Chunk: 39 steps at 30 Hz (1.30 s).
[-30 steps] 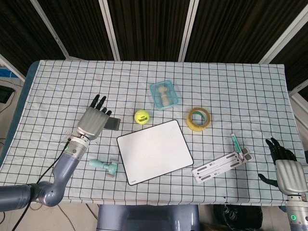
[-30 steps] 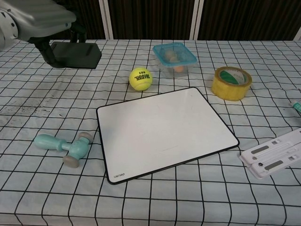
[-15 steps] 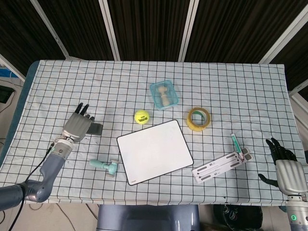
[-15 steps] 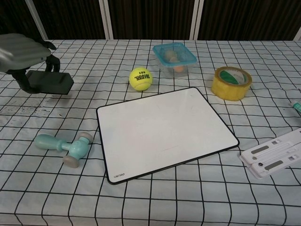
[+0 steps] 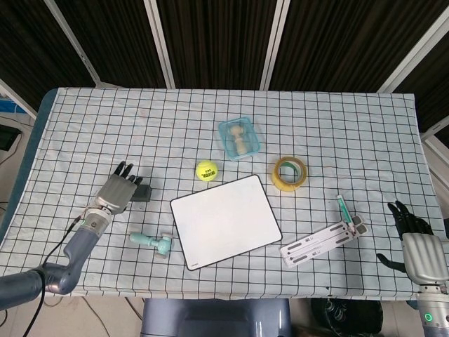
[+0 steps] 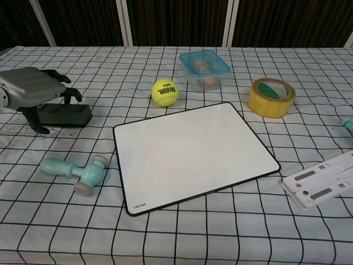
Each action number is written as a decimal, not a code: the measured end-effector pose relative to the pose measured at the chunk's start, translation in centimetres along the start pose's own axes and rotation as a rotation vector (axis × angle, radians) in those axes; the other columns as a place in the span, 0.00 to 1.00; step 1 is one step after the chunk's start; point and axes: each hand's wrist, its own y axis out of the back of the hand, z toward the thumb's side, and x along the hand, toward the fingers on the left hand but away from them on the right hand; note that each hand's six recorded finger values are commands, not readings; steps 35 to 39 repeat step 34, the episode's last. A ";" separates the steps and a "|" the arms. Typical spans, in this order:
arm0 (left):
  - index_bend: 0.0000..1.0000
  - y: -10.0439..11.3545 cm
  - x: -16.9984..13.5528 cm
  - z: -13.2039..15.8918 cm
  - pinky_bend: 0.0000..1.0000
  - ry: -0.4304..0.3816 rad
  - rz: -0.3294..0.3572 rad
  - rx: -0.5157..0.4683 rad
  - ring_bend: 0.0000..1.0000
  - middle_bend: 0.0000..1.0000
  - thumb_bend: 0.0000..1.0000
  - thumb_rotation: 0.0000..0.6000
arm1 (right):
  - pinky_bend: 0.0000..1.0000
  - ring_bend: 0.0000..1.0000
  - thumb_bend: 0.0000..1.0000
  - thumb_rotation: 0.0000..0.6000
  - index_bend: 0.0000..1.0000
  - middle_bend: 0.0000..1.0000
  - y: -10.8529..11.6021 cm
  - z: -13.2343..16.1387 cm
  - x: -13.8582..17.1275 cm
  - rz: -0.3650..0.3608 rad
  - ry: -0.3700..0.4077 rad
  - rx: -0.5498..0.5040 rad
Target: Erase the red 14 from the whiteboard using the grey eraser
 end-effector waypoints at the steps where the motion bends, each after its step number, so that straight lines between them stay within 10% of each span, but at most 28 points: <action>1: 0.04 0.1 -0.1 0.1 0.01 -0.004 -0.001 -0.002 0.00 0.15 0.08 1.00 | 0.21 0.19 0.06 1.00 0.05 0.07 0.0 0.0 0.0 0.000 0.001 0.001; 19: 0.00 8.7 -10.8 -2.3 0.01 0.065 0.205 -0.037 0.00 0.10 0.08 1.00 | 0.21 0.19 0.06 1.00 0.05 0.07 0.1 0.2 -0.1 -0.009 0.007 -0.001; 39: 0.00 6.0 -20.5 -5.4 0.01 0.067 0.270 -0.148 0.00 0.08 0.08 1.00 | 0.21 0.19 0.06 1.00 0.05 0.07 0.3 0.4 -0.1 -0.037 0.022 0.005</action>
